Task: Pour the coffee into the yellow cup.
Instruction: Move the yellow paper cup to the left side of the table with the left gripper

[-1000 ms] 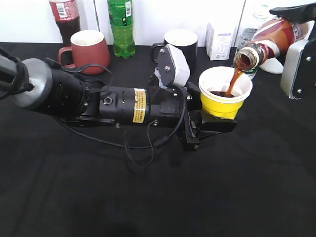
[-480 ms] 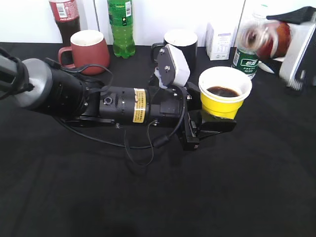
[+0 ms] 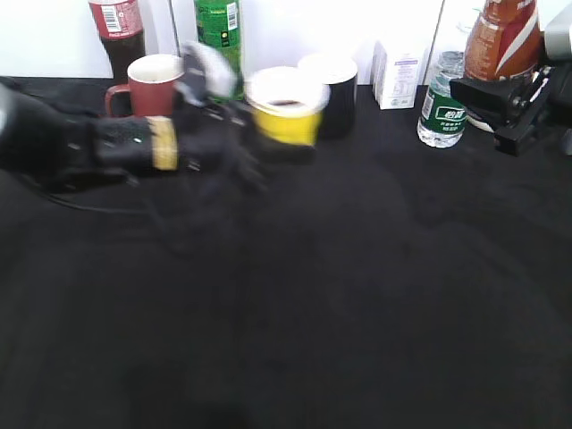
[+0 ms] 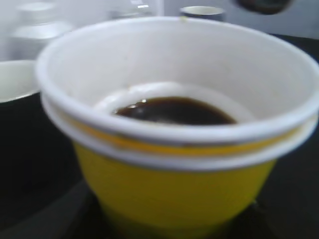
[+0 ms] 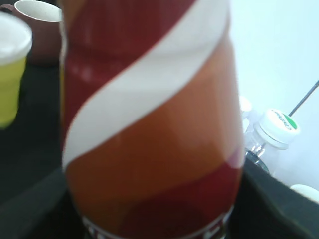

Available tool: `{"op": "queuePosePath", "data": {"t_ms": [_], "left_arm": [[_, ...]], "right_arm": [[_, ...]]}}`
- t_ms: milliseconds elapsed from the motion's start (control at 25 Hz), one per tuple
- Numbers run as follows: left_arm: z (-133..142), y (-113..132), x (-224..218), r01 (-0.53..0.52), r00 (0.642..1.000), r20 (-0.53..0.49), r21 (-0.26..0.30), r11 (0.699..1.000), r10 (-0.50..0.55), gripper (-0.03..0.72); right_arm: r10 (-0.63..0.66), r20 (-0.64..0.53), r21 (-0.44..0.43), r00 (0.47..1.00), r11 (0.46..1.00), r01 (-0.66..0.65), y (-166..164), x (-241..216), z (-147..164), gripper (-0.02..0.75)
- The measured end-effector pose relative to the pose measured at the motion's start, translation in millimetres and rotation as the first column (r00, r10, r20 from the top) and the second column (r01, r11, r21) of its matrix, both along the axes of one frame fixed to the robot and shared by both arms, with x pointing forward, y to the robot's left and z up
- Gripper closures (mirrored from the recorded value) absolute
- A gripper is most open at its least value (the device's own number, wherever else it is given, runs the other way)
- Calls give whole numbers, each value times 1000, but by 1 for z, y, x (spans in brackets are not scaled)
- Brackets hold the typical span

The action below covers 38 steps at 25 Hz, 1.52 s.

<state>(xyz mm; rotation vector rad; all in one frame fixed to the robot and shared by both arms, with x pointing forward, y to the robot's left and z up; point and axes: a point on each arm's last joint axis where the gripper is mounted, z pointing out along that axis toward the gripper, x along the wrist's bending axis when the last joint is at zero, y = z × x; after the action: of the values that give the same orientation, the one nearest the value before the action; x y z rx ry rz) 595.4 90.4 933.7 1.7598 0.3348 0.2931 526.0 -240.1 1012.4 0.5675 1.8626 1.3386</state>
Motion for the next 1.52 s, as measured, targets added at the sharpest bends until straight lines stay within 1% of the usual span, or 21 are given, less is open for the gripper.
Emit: {"op": "queuePosePath", "data": {"t_ms": [200, 320, 440, 560, 720, 800, 840, 920, 1040, 1120, 1200, 1320, 1400, 1480, 1520], "left_arm": [[0, 46, 23, -122, 992, 1, 2, 992, 122, 238], [-2, 61, 29, -160, 987, 1, 7, 987, 160, 238], [-13, 66, 25, -180, 984, 27, 41, 983, 179, 238], [-19, 72, 23, -240, 971, 25, 34, 970, 239, 238], [-25, 75, 21, -272, 962, 1, 29, 962, 272, 238], [-37, 76, 20, -293, 956, -23, -10, 956, 293, 238], [-44, 76, 21, -297, 954, -39, -20, 955, 296, 238], [-55, 76, 21, -302, 952, -49, -9, 953, 301, 238], [-63, 79, 24, -347, 937, -40, -13, 938, 346, 238], [-65, 80, 23, -348, 937, -41, -9, 937, 347, 238], [-65, 80, 23, -354, 934, -43, 7, 935, 354, 238], [-65, 80, 23, -355, 934, -44, 10, 935, 355, 235], [-66, 81, 23, -357, 933, -47, 21, 934, 358, 187], [-67, 81, 20, -354, 934, -54, 19, 935, 354, 95], [-68, 81, 18, -354, 933, -57, 14, 935, 354, 64]], "right_arm": [[0, 0, 1, 1000, 1000, 0, 0, 0, 0, 196], [0, 0, 1, 1000, 1000, 0, 0, 0, 0, 196], [0, 0, 1, 1000, 1000, 0, 0, 0, 0, 196], [-1, 0, 2, 1000, 1000, 1, 0, 0, 0, 196], [-1, 0, 2, 1000, 1000, 1, 0, 0, 0, 196], [-1, 0, 2, 1000, 1000, 1, 0, 0, 0, 196], [-1, 0, 2, 1000, 1000, 1, 0, 0, 0, 196], [-1, 0, 2, 1000, 1000, 1, 0, 0, 0, 196], [-1, 0, 2, 1000, 1000, 1, 0, 0, 0, 196], [-1, 0, 2, 1000, 1000, 1, 0, 0, 0, 196], [-1, 0, 2, 1000, 1000, 1, 0, 0, 0, 196], [-2, 0, 3, 1000, 1000, 2, 0, 0, 0, 196], [-2, 0, 3, 1000, 1000, 2, 0, 0, 0, 196], [-2, 0, 3, 1000, 1000, 2, 0, 0, 0, 196], [-3, 0, 4, 1000, 1000, 3, 0, 0, 0, 196]]}}
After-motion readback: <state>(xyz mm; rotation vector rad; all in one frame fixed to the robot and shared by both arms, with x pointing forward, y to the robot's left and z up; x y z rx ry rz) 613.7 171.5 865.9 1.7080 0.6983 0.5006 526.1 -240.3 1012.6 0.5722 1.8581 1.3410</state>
